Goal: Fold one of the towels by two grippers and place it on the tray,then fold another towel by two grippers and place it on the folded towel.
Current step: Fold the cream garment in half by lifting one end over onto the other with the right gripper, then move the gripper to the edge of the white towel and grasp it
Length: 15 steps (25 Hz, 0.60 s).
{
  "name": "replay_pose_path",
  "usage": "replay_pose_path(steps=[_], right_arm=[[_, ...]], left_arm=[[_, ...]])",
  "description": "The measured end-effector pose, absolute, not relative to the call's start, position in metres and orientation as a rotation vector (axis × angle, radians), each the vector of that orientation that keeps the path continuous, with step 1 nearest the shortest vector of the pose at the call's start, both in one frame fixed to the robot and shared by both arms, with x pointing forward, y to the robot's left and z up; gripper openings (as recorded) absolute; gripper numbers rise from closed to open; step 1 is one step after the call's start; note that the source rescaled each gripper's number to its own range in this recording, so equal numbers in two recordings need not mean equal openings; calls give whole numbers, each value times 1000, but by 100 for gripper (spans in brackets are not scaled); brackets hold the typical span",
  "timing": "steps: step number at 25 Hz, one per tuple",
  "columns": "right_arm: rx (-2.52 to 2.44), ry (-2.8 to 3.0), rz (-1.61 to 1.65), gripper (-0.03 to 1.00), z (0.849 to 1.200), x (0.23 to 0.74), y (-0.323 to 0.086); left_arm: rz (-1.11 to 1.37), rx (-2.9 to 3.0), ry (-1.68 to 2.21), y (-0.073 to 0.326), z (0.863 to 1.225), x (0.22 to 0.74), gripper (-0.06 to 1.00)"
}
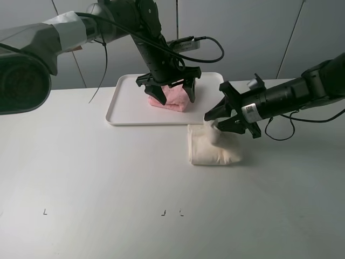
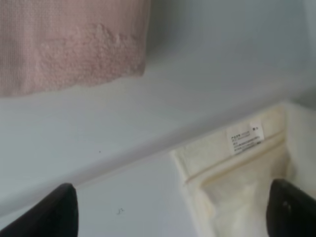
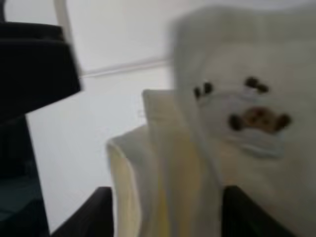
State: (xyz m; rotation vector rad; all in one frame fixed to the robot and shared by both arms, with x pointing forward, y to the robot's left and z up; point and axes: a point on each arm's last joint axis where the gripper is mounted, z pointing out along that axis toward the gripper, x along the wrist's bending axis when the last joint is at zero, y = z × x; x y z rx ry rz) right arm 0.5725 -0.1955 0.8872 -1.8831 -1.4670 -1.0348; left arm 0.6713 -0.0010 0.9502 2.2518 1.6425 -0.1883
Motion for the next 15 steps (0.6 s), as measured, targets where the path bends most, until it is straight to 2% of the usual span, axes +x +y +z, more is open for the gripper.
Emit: replay_pose_path(steps=[2, 8, 15], right_arm=[[-1818, -1442, -1077, 57, 892, 572, -189], [-1780, -1513, -1053, 57, 891, 569, -194], [-1948, -1369, -1074, 56, 889, 579, -254]], left_arm=[[-190, 2252, 1638, 1, 950, 673, 99], [-220, 2201, 1674, 18, 951, 684, 99], [-246, 2187, 1666, 21, 952, 686, 99]])
